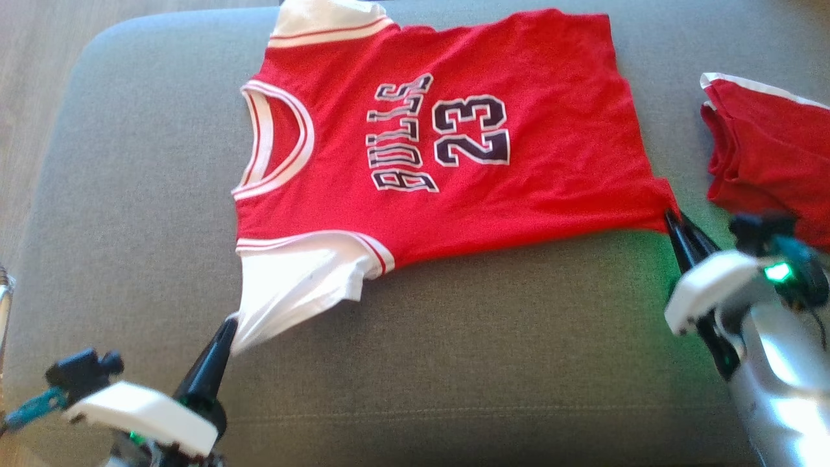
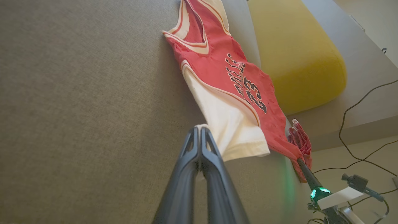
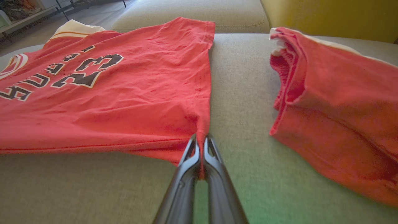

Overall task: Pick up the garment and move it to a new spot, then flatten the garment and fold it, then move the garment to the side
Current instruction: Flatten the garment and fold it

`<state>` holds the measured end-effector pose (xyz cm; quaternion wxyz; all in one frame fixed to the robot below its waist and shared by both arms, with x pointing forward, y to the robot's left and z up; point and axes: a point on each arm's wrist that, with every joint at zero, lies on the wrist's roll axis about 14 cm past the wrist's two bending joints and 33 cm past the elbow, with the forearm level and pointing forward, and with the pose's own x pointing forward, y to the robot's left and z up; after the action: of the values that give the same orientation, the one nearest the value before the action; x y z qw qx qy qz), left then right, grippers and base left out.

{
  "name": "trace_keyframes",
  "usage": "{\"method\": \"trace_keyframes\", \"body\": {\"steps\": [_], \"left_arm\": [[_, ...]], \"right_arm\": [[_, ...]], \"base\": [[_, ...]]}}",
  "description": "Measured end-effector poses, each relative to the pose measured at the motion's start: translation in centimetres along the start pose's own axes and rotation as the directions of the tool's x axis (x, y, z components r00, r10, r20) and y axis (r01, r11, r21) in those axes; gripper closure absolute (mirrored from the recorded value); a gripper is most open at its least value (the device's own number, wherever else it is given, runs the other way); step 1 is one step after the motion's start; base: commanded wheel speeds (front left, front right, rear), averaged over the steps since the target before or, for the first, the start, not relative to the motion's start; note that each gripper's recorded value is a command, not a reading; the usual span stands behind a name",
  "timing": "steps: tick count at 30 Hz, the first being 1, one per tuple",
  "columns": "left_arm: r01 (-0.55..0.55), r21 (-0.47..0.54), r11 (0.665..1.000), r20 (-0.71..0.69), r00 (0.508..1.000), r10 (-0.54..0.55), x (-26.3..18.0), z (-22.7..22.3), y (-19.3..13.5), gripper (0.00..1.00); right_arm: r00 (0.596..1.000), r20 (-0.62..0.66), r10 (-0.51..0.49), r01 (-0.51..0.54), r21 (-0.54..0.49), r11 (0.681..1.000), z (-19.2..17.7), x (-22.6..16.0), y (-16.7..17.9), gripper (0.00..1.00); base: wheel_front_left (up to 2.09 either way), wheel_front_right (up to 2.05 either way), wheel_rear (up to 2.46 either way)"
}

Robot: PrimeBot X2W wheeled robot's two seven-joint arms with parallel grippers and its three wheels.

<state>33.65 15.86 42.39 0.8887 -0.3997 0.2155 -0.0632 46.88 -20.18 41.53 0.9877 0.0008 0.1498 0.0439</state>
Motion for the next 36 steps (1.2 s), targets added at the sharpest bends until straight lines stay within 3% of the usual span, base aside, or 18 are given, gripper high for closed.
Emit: {"method": "trace_keyframes", "body": {"steps": [8, 15, 24, 36], "left_arm": [[-0.013, -0.096, 0.995, 0.069, 0.997, 0.019, -3.4, 1.3, -1.2, 1.0], [0.036, -0.118, 0.992, 0.096, 0.995, -0.025, -3.1, 2.8, -3.2, 1.0], [0.148, -0.058, 0.987, 0.137, 0.981, -0.139, 3.8, 5.3, -6.5, 1.0], [0.097, 0.061, 0.993, 0.058, 0.993, -0.1, 11.1, 5.4, -4.3, 1.0]], "right_arm": [[0.998, 0.015, -0.063, 0.062, 0.036, 0.997, -2.2, -5.3, -2.2, 1.0], [0.996, 0.065, -0.06, 0.059, 0.008, 0.998, 1.6, -7.6, -0.9, 1.0], [0.998, 0.062, -0.033, 0.038, -0.075, 0.996, 3.2, -4.3, 0.3, 1.0], [0.998, 0.041, -0.057, 0.062, -0.133, 0.989, 3.4, 1.8, -0.8, 1.0]], "base": [[0.0, 0.0, 0.0], [0.0, 0.0, 0.0], [0.0, 0.0, 0.0], [0.0, 0.0, 0.0]]}}
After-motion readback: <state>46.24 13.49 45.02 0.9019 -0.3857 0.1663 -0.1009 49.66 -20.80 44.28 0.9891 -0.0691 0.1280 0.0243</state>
